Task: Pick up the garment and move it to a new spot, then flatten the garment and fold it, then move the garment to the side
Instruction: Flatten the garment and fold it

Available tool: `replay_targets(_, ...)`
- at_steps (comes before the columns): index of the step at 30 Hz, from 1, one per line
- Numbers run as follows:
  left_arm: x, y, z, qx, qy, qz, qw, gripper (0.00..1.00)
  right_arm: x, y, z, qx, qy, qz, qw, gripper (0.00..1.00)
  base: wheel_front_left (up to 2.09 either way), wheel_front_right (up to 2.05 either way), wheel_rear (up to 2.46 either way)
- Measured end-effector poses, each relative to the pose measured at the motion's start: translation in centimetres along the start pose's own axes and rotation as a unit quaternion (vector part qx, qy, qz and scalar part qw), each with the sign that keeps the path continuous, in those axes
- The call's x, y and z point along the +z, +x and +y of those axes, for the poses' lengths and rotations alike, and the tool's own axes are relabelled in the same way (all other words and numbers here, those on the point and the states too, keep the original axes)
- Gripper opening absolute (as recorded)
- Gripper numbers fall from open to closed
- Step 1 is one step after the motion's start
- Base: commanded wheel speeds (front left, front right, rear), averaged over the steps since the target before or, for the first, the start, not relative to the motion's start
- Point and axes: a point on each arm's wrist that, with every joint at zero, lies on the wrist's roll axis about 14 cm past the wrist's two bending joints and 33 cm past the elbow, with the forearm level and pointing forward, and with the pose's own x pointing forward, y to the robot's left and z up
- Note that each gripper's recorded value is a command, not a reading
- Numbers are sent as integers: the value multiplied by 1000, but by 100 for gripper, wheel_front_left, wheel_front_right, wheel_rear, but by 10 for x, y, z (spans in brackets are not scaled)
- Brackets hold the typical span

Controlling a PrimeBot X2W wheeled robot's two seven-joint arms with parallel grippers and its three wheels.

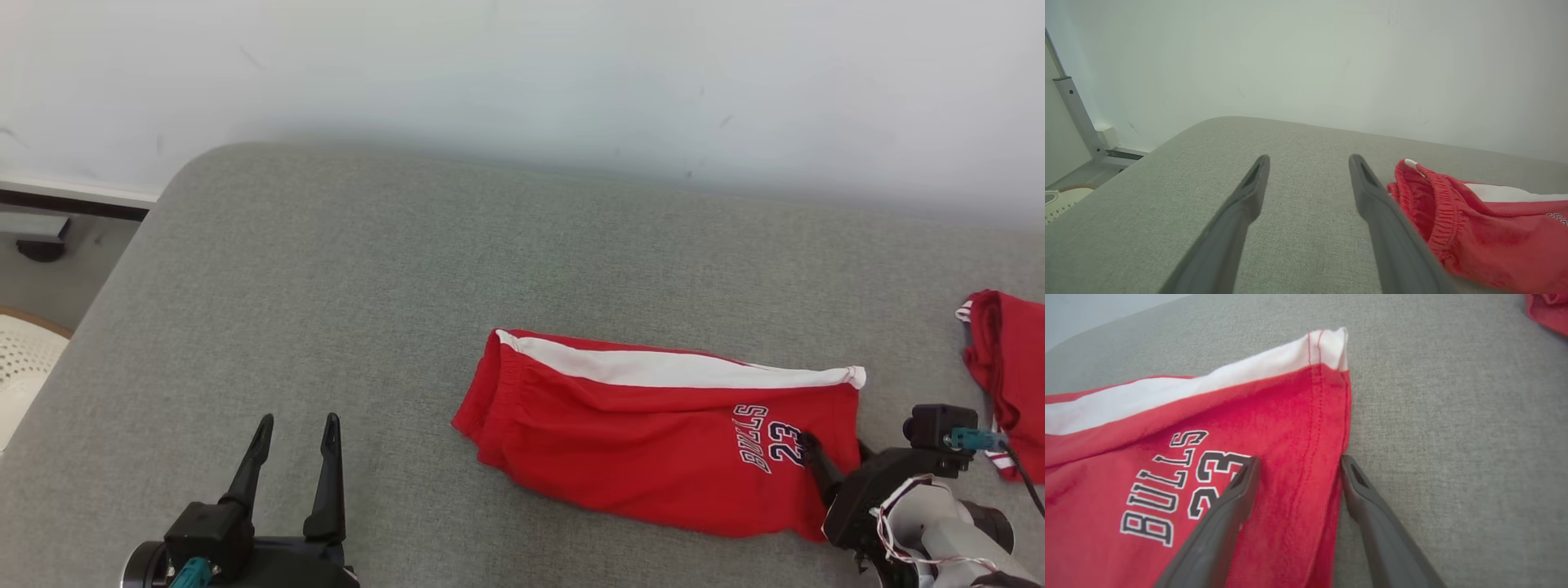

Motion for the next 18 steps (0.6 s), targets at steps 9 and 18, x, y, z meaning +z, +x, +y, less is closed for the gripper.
replay_targets(9,-2,-1,5,10,-3,3,1000,100,-13,7,13,9,11,35,999,32,0,0,0)
replay_targets(18,-2,1,3,8,-5,2,1000,100,-11,2,10,7,17,20,1000,0,0,0,0)
